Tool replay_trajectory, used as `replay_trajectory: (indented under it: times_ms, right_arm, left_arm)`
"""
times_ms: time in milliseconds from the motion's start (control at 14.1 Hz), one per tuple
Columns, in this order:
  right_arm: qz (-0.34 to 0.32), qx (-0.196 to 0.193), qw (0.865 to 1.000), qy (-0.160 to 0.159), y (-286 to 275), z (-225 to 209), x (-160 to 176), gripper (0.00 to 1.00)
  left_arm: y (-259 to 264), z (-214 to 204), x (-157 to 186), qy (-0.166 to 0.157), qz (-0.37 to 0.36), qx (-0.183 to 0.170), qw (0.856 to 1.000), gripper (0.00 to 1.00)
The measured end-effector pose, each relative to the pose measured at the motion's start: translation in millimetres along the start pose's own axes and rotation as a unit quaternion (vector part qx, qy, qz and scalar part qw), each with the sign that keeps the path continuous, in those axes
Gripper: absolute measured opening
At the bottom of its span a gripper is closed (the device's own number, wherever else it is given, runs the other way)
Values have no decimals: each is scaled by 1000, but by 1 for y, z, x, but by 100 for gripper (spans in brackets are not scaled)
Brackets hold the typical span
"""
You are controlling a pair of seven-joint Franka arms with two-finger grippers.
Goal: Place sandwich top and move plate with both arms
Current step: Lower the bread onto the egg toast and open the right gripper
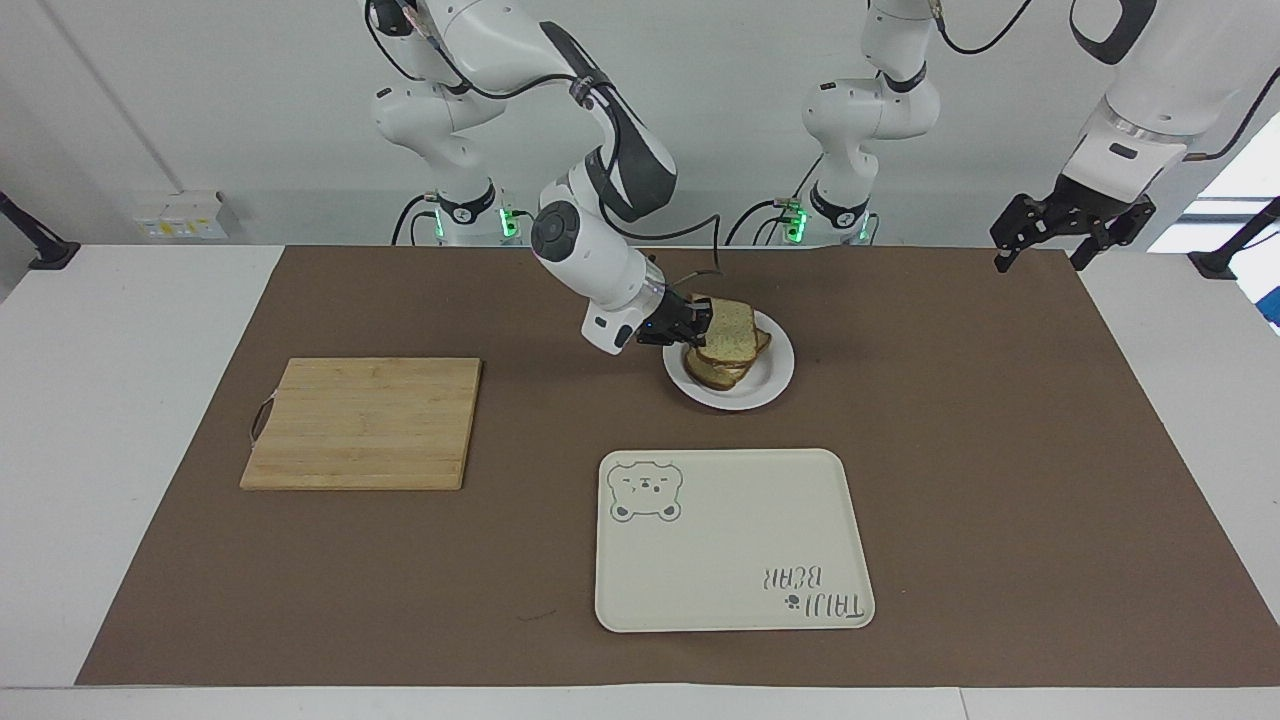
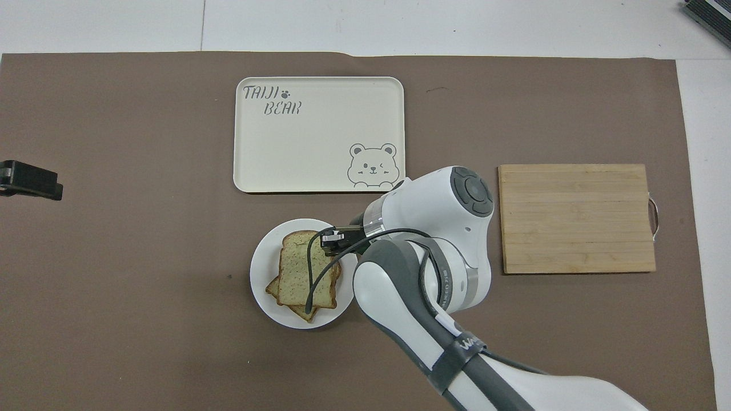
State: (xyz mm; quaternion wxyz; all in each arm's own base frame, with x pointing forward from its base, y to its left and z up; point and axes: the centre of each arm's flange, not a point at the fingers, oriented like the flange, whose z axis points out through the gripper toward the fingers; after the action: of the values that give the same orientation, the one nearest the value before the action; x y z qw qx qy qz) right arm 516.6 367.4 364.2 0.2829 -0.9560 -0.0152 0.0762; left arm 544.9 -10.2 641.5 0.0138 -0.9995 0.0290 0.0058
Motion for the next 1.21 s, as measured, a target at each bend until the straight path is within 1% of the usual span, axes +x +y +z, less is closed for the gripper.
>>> replay_trajectory:
  times_ms: [213,425,638,922,1205]
  right_arm:
    - [-18,-5,1000,10,2,17,3,6]
    - [-51,-6,999,10,4,19,4,6]
    - [-63,-7,998,6,0,24,0,6]
    - [-57,-11,998,-1,4,37,0,6]
    - [-39,-12,999,-1,8,38,2,6]
  left_arm:
    - [0,0,0,0,0,0,1000,100]
    - [0,0,0,0,0,0,1000,100]
    - [0,0,0,0,0,0,1000,100]
    - [0,0,0,0,0,0,1000,100]
    - [0,0,0,0,0,0,1000,100]
